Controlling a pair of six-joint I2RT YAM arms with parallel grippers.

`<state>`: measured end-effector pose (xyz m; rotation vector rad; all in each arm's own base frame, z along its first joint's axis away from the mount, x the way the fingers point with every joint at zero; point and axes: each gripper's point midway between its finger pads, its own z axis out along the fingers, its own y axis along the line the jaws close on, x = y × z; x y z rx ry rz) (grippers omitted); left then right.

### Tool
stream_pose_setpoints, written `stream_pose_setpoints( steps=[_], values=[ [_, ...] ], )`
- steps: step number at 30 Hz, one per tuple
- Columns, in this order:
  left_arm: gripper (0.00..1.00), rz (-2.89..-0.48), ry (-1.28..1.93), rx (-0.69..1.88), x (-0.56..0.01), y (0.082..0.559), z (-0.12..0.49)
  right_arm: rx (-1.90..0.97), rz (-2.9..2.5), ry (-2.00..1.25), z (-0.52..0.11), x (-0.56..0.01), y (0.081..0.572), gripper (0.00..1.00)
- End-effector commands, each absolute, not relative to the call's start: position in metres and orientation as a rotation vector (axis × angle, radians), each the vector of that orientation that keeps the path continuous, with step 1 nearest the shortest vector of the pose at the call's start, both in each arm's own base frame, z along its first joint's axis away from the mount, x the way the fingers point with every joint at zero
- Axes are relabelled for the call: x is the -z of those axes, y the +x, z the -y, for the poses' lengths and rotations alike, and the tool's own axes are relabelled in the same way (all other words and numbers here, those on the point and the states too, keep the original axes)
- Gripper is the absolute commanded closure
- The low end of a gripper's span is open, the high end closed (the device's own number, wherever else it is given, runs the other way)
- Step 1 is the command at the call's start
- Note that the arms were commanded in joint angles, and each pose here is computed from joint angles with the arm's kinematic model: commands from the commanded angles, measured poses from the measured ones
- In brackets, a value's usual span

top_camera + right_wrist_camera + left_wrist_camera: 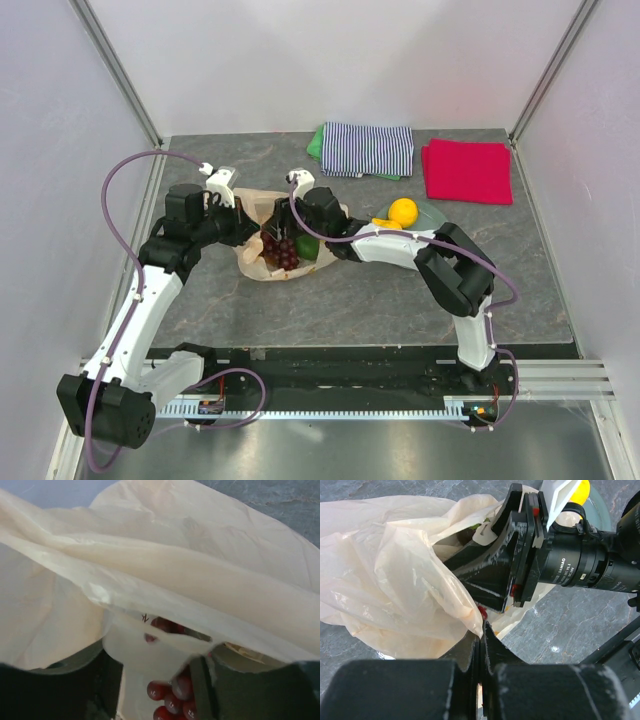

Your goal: Place the fruits into the plastic bag

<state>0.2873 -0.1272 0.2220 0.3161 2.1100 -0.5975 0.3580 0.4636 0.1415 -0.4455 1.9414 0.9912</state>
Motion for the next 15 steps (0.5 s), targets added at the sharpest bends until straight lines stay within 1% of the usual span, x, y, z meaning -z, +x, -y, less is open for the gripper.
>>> stream_pose_setpoints(
  steps=[1,3,6,7,12,13,15],
  values=[
    [0.98,-2.088,0.333,0.608,-0.227,0.289,0.129,-0.998,-1.817,-0.485,-0.464,-0.184,0.36,0.36],
    [0.98,-2.09,0.331,0.609,-0.227,0.289,0.129,-0.995,-1.796,-0.501,-0.463,-0.191,0.359,0.3],
    [0.99,-2.09,0.331,0.605,-0.226,0.289,0.128,-0.986,-1.781,-0.516,-0.461,-0.195,0.357,0.27],
    [0.98,-2.088,0.33,0.603,-0.227,0.289,0.128,-0.982,-1.783,-0.521,-0.459,-0.193,0.356,0.27],
    [0.98,-2.086,0.317,0.579,-0.227,0.29,0.124,-1.001,-1.693,-0.545,-0.444,-0.223,0.341,0.27],
    [0.98,-2.085,0.314,0.576,-0.228,0.29,0.124,-0.99,-1.699,-0.55,-0.437,-0.22,0.339,0.27],
    [0.98,-2.084,0.31,0.57,-0.228,0.29,0.123,-0.998,-1.656,-0.554,-0.424,-0.24,0.336,0.28]
  ],
)
